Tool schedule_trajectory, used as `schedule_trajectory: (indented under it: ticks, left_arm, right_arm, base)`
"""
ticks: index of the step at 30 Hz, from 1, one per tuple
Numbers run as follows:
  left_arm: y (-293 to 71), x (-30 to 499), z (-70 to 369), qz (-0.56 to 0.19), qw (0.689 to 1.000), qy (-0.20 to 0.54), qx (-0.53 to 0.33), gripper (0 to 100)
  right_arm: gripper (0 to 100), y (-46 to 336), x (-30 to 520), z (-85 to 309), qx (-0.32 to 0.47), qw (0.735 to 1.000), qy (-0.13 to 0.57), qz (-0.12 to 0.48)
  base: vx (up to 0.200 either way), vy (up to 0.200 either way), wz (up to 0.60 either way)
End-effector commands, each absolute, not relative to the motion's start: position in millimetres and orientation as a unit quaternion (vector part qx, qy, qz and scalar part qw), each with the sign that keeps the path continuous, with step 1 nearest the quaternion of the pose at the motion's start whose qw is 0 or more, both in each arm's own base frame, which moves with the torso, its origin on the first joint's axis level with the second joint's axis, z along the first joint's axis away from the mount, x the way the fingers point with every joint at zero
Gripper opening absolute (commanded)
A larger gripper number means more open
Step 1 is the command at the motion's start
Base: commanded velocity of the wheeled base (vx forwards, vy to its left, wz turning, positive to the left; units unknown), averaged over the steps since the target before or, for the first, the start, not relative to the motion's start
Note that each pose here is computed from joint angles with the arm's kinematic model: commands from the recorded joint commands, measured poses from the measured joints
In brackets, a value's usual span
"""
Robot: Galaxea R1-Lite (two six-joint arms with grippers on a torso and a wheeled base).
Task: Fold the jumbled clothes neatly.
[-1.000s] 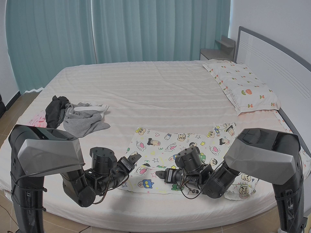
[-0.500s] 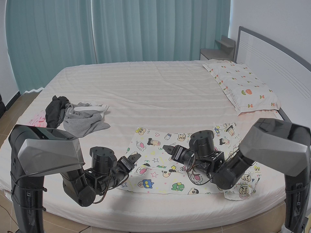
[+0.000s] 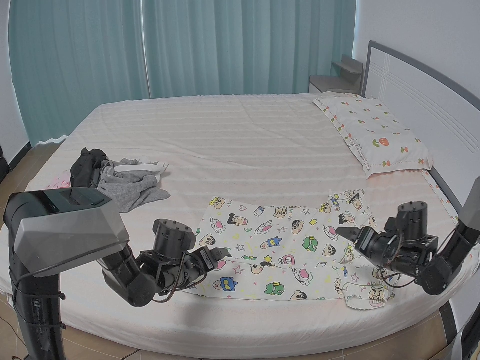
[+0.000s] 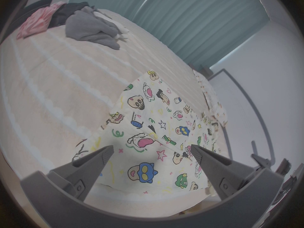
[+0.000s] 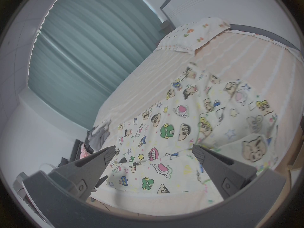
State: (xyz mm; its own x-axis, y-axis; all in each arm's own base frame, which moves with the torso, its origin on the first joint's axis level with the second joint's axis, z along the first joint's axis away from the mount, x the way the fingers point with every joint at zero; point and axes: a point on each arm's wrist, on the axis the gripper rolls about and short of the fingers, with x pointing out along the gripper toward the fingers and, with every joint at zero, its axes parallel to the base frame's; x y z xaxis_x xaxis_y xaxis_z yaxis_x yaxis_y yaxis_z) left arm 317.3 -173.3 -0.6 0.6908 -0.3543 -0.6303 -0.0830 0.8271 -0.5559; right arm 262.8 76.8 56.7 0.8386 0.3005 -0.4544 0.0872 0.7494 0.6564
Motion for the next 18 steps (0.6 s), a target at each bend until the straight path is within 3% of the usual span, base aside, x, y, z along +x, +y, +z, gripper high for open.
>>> schedule_trajectory:
  ticks: [1,11,18]
  left_arm:
    - [-173,348,3,-0.091,0.892,0.389,-0.213,100]
    - [-126,338,-17,-0.175,0.868,0.444,-0.135,100]
    - [-116,337,-24,-0.205,0.865,0.442,-0.117,100]
  right_arm:
    - [100,38,235,59,0.377,0.890,0.252,0.048]
    - [100,32,231,49,0.383,0.880,0.274,0.059]
    - [100,32,231,45,0.383,0.878,0.281,0.056]
  base:
    - [0.000,0.000,0.00]
    - [0.000,0.000,0.00]
    - [0.000,0.000,0.00]
